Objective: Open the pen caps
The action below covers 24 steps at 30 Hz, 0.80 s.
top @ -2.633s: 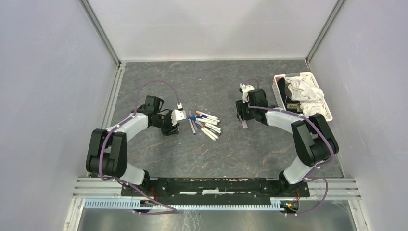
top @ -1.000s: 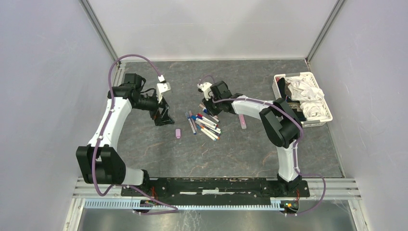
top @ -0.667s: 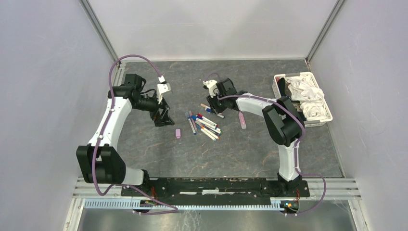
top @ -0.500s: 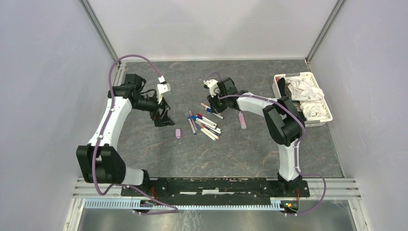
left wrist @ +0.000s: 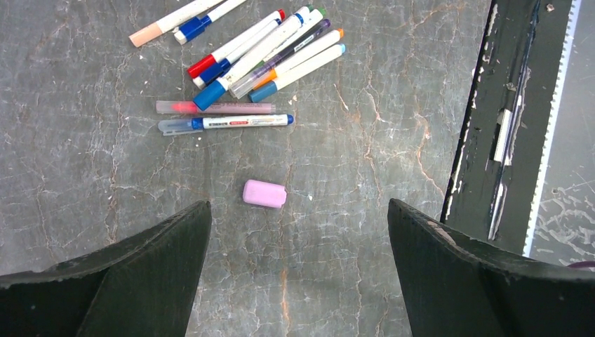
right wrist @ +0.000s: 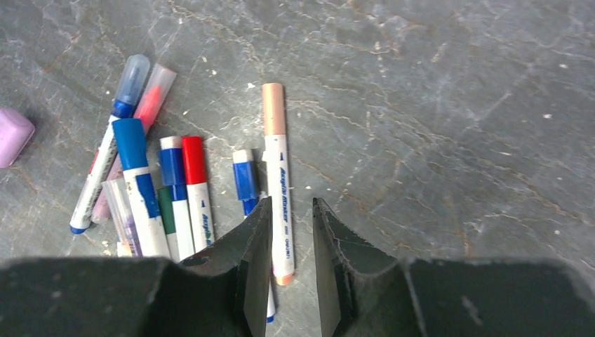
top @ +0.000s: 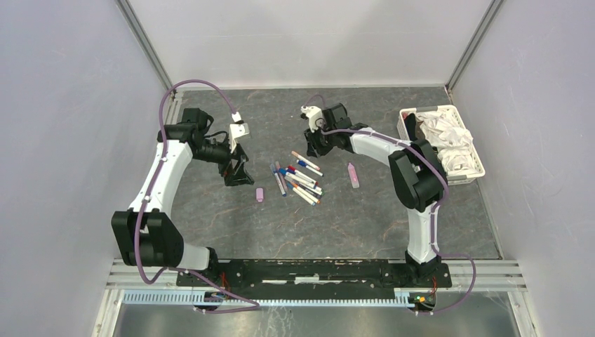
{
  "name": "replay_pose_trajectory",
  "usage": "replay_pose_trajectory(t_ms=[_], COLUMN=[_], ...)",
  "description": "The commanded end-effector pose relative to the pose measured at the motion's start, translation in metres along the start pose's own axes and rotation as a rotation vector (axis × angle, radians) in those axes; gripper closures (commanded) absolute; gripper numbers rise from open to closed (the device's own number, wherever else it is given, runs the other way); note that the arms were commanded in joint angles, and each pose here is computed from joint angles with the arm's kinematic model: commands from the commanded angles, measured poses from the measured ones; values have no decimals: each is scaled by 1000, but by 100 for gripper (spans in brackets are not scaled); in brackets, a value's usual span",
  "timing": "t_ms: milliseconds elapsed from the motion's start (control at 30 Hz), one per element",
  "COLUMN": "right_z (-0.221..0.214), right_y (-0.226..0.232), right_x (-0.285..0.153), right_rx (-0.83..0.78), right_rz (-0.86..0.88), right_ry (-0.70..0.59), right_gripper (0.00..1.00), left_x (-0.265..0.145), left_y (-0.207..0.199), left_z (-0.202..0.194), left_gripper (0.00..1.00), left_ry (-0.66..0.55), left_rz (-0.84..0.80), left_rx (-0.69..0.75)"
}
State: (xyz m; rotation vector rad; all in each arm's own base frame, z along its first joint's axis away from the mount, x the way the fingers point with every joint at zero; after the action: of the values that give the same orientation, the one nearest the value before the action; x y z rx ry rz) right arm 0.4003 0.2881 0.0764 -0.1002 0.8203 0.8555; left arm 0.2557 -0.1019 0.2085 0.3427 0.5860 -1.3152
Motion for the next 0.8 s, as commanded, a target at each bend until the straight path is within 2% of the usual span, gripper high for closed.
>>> replay_pose_trajectory(t_ms=[0, 767], right_z=[16, -34], right_y=[-5, -9], right_x=[-3, 26], right_rx=[-13, -27], right_rz=[-33, -99], right_ry=[-34, 93], right_gripper=[69, 67], left_x=[-4, -4], left_y=[2, 3], left_z=[13, 13], left_gripper=[0, 0], left_ry=[-39, -31], left_rz=[-5, -13], left_rx=[54, 58])
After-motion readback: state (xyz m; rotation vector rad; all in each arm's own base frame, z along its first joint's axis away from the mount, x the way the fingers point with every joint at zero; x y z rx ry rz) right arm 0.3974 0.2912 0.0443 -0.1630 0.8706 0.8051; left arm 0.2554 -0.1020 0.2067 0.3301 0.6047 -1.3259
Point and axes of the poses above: each gripper's point midway between its finger pads, its own x axis out along the fingers, its own y axis along the line the jaws close on, z = x × y, the point moved 3 cm from there along -x, back along the fingers, and after that the axes turned 5 degrees about x, right-handed, at the moved point
